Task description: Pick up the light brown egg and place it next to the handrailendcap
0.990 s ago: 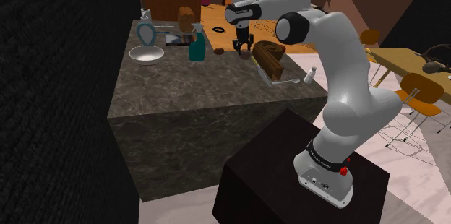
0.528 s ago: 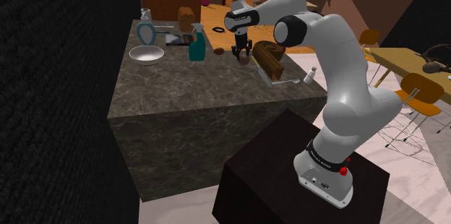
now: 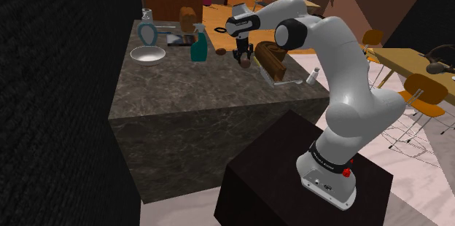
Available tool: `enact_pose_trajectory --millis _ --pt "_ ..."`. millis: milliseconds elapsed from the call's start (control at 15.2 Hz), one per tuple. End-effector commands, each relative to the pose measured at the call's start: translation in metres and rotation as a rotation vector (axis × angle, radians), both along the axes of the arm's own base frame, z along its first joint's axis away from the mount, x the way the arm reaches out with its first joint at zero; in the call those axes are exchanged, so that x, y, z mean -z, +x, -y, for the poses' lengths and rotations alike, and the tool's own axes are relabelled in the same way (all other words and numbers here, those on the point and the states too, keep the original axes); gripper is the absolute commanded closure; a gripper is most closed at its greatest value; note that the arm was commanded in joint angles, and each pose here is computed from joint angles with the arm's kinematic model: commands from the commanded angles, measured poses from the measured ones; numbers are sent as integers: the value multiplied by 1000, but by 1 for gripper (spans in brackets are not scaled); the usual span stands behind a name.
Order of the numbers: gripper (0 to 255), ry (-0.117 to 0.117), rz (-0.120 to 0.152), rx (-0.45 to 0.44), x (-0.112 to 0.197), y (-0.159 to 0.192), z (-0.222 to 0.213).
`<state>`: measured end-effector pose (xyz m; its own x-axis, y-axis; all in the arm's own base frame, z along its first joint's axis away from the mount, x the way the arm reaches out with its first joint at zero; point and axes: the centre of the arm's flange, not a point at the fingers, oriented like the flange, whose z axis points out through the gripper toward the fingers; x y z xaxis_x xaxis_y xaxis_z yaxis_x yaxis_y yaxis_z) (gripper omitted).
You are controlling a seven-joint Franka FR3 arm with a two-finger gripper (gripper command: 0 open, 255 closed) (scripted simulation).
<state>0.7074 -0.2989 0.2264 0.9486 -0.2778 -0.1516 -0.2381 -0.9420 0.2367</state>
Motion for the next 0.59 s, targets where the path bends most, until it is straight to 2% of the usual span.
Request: enact_pose_trajectory --millis 0,264,330,528 --pt "255 5 -10 1 8 -1 0" --pt "255 5 -10 1 8 -1 0" --pt "0 5 -10 1 8 -2 -1" --pt "0 5 -10 1 9 0 -1"
